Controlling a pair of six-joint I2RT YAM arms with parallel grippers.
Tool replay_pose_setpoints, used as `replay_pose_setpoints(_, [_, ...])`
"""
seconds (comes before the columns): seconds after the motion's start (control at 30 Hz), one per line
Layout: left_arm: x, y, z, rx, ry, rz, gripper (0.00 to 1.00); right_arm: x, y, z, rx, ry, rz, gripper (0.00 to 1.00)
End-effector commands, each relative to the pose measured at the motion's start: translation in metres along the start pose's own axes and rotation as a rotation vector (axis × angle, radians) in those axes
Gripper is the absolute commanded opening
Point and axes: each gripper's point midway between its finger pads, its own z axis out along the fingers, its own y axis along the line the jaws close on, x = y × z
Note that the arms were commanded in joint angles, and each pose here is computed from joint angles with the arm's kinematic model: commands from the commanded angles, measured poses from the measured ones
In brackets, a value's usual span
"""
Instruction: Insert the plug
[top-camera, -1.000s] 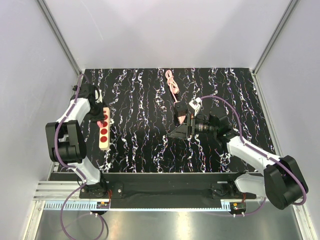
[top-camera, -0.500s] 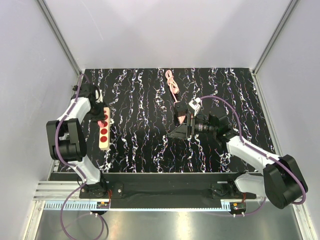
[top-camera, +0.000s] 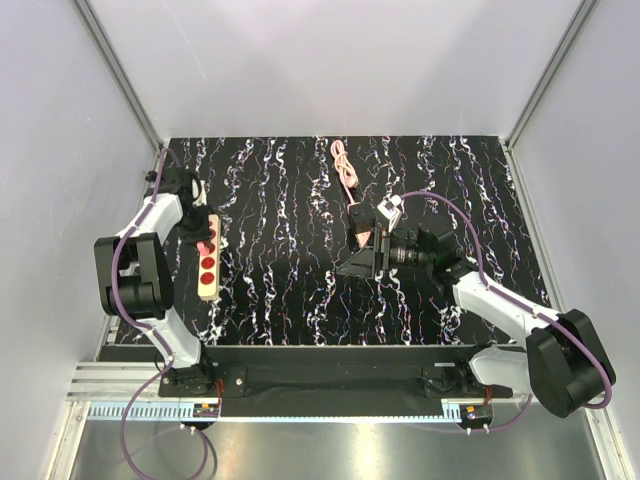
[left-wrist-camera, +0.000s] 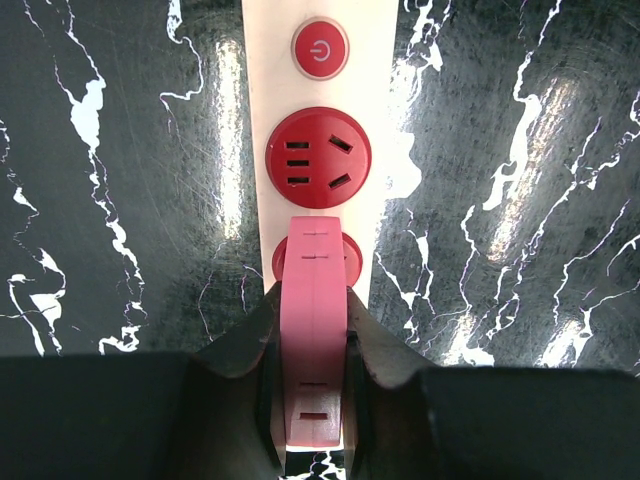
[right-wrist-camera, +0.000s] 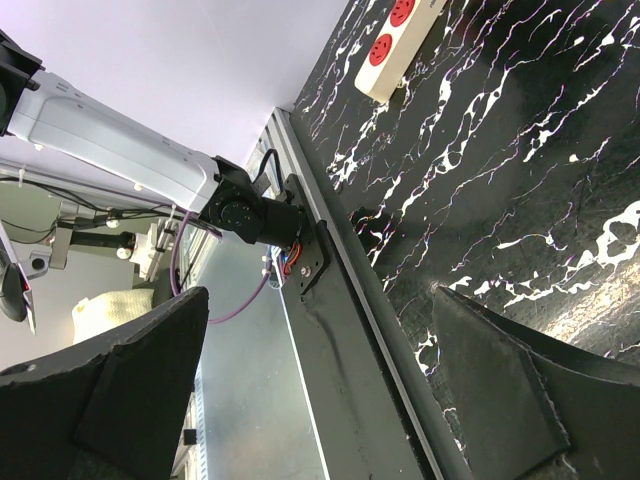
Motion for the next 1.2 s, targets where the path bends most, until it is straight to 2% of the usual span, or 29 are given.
replay_pose_setpoints(0.0, [0.038,0.018,0.029,-0.088,0.141,0.005,0.00,-0.006,0.011,-0.002,-0.041,-0.017,-0.042,1.00])
replay_pose_setpoints(0.37, [0.032,0.036,0.026,-0.196,0.125,0.027,0.00,-0.007,0.010,-0.001,-0.040,-0.018,-0.041,1.00])
replay_pose_setpoints(1.17, [0.020,0.058,0.021,-0.217,0.091,0.022,0.00,-0.006,0.006,0.000,-0.031,-0.015,-0.027,1.00])
